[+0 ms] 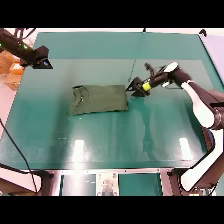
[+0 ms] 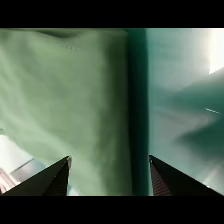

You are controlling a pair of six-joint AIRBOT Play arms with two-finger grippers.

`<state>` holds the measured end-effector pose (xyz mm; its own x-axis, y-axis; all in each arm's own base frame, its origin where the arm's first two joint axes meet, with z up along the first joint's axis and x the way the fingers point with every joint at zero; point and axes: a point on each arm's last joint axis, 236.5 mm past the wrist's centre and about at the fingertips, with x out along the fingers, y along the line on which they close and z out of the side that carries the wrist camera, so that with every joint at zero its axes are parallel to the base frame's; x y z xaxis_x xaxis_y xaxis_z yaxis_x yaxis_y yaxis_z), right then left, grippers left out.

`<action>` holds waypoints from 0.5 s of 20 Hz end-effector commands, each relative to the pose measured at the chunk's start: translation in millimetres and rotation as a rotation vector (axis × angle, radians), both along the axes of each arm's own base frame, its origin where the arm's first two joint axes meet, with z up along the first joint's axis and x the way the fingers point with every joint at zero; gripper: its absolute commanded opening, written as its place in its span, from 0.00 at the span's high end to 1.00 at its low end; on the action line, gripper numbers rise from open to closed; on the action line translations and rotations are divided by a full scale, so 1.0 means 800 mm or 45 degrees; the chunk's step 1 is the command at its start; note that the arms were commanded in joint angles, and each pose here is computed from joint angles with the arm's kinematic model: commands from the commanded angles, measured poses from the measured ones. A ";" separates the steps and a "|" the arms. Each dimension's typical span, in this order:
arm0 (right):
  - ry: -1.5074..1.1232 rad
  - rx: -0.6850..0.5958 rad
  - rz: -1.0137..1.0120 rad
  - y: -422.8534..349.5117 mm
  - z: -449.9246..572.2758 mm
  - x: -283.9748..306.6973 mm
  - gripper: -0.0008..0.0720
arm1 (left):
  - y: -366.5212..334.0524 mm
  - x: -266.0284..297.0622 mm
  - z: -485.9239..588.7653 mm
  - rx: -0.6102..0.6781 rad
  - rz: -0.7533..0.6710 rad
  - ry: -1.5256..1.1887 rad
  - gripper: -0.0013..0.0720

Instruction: Fold the shirts.

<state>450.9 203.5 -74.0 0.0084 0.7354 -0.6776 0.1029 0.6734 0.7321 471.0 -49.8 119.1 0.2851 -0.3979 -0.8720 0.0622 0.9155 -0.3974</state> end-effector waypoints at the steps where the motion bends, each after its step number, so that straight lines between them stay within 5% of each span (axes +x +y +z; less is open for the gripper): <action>1: 0.044 0.140 -0.034 0.058 -0.028 -0.010 0.25 | 0.000 -0.001 0.000 0.000 -0.001 0.002 0.95; 4: -0.035 0.146 -0.002 0.099 -0.017 0.000 0.59 | 0.000 -0.003 -0.001 0.000 -0.005 0.012 0.95; 5: -0.065 0.162 0.026 0.106 -0.002 0.004 0.85 | 0.000 -0.004 -0.001 0.001 -0.006 0.014 0.95; 6: -0.095 0.186 0.061 0.110 0.019 0.008 0.97 | 0.000 -0.004 -0.001 0.000 -0.007 0.015 0.95; 10: -0.395 0.256 0.007 0.057 0.181 0.067 0.97 | 0.000 -0.005 -0.001 0.001 -0.009 0.019 0.95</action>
